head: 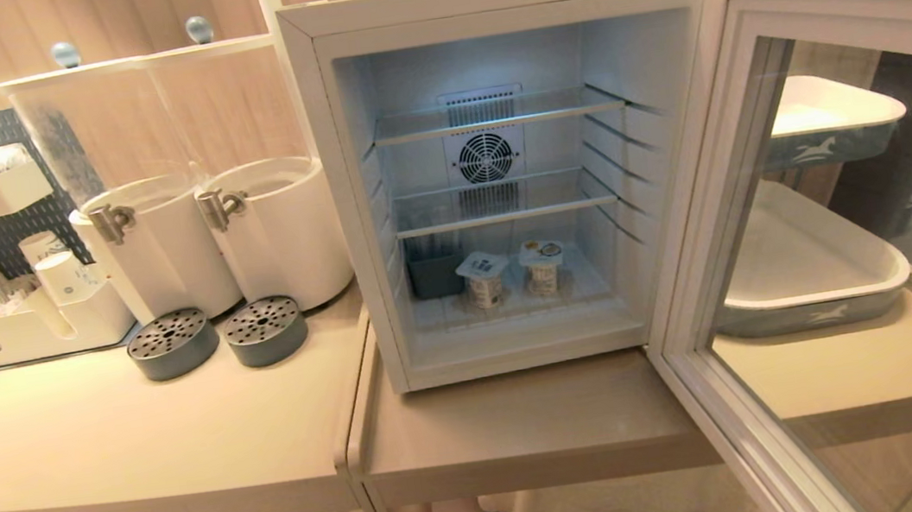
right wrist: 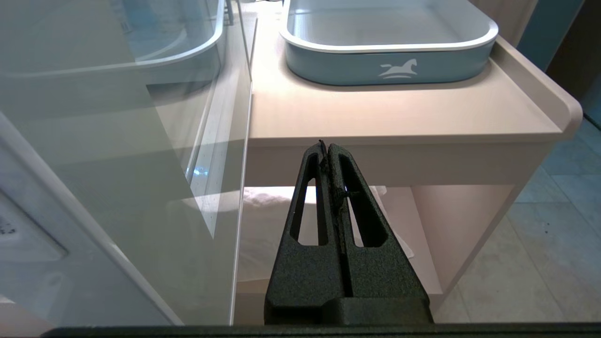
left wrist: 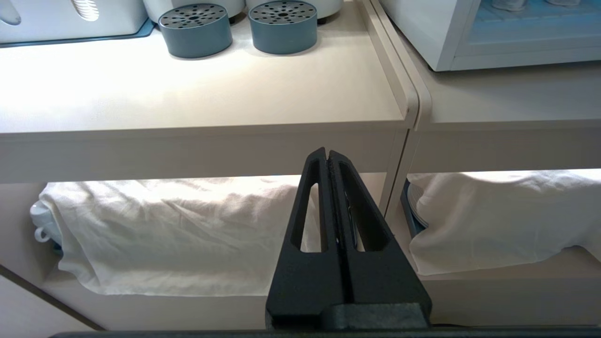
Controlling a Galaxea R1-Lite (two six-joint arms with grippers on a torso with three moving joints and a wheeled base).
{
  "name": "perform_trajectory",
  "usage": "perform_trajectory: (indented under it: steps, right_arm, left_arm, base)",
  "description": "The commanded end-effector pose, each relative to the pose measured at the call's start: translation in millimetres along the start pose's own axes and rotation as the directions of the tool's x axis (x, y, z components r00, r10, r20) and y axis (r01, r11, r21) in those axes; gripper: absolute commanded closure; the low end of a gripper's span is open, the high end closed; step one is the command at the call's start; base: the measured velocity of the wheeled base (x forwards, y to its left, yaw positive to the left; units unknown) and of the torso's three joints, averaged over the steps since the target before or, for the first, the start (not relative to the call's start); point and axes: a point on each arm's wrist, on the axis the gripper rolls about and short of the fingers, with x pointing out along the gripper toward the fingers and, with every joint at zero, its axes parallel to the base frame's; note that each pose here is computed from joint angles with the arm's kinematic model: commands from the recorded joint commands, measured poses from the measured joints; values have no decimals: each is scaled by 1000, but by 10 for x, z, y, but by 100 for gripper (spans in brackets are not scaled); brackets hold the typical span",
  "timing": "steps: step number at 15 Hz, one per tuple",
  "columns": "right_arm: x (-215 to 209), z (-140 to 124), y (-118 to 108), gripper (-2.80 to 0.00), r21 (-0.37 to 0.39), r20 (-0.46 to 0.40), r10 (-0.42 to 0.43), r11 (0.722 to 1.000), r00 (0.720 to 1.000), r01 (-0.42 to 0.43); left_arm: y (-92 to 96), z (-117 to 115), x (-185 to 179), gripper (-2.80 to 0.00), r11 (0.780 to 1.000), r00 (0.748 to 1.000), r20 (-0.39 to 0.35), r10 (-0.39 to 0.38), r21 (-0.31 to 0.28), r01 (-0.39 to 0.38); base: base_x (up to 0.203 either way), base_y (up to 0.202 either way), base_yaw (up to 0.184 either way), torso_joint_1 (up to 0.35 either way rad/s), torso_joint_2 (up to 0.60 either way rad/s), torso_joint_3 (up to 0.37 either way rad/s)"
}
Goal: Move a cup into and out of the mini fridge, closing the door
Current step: Take the yoghurt out of the freezer
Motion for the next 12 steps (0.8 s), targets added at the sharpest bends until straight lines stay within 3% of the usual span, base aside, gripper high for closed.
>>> perform_trajectory:
  steps: [1, 8, 12]
  right_arm:
    - [0, 0, 0, 0, -1, -1, 1, 1000, 1000, -1]
    - [0, 0, 0, 0, -1, -1, 1, 1000, 1000, -1]
    - [0, 0, 0, 0, -1, -1, 1, 1000, 1000, -1]
  left_arm:
    - [0, 3, -2, 0, 1000, 1000, 7, -1, -1, 1]
    - [0, 2, -2, 0, 1000, 1000, 8, -1, -1, 1]
    - [0, 2, -1, 0, 1000, 1000, 9, 0, 1, 0]
  base:
    - [0, 0, 0, 0, 0, 0]
    - [-156, 0, 0, 3, 3, 2]
    - [-52, 4, -2, 3, 7, -2]
